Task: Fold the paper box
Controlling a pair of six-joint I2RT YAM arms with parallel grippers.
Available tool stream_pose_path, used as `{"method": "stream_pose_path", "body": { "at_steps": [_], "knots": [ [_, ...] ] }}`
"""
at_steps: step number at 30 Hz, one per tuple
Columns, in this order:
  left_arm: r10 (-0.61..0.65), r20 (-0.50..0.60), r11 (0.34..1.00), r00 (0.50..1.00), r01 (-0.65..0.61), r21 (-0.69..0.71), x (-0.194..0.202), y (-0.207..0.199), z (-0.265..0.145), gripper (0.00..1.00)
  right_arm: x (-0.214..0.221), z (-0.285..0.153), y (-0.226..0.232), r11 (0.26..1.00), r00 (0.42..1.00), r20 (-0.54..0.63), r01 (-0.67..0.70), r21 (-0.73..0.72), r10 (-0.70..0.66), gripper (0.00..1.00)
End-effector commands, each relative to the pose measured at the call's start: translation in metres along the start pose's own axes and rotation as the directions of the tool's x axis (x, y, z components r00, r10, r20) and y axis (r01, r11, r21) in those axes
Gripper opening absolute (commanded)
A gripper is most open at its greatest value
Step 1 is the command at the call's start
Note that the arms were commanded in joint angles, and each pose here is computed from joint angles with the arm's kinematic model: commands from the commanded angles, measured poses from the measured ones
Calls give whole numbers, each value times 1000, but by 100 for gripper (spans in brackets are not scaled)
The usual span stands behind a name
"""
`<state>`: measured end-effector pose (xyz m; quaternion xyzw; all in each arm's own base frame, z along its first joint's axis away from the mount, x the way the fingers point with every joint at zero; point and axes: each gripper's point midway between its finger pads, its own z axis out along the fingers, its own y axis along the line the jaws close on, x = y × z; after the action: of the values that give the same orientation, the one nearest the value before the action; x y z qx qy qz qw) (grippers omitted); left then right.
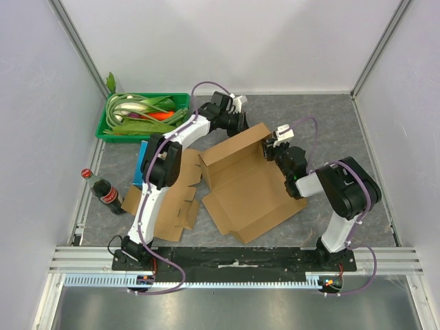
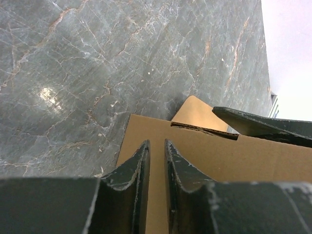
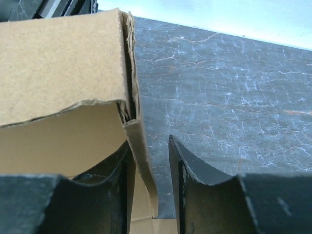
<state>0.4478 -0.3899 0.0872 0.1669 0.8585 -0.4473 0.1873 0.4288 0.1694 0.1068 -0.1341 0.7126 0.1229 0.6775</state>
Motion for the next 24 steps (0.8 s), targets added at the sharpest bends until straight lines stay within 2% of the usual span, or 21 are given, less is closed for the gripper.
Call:
{"method": "stream_pose_path", "body": {
  "at_steps": [1, 7, 9, 10, 11, 14, 18, 20, 21, 22, 23, 24],
  "knots": [
    [-16, -53, 999, 998, 19, 45, 18, -9, 10, 23, -25, 11, -2, 1000, 994, 110, -28, 10, 26, 38],
    [-51, -113, 987, 992, 67, 148, 34, -33, 14, 21, -22, 21, 2, 998, 994, 106, -37, 57, 31, 17],
    [-70, -151, 976, 986, 100, 196, 42, -40, 12, 21, -21, 28, 1, 996, 996, 85, -35, 87, 28, 2],
    [-80, -162, 971, 984, 114, 210, 43, -43, 13, 21, -17, 27, 7, 994, 998, 67, -25, 105, 18, 0],
    [-83, -169, 969, 982, 119, 216, 45, -44, 12, 20, -16, 24, -7, 979, 998, 62, -23, 204, 11, 0],
    [-74, -174, 967, 982, 113, 229, 47, -50, 13, 20, -15, 26, -8, 966, 999, 52, -27, 259, 14, 0],
    [-64, -177, 969, 982, 103, 223, 53, -58, 15, 20, -11, 31, -3, 968, 1000, 21, -5, 251, 0, 0],
    [-47, -134, 981, 990, 71, 179, 45, -54, 13, 20, -9, 28, 3, 978, 999, 2, 31, 208, -32, 0],
    [-42, -123, 984, 992, 62, 164, 43, -52, 12, 20, -15, 25, 3, 979, 999, 11, 31, 204, -34, 9],
    [-42, -117, 986, 992, 60, 155, 41, -49, 12, 20, -17, 21, 3, 979, 999, 12, 32, 202, -35, 33],
    [-57, -111, 986, 992, 73, 150, 38, -45, 10, 20, -9, 13, 3, 981, 999, -14, 40, 192, -38, 36],
    [-57, -104, 986, 993, 73, 152, 34, -46, 10, 20, -19, 9, 5, 983, 999, 4, 35, 181, -37, 39]
  ]
}}
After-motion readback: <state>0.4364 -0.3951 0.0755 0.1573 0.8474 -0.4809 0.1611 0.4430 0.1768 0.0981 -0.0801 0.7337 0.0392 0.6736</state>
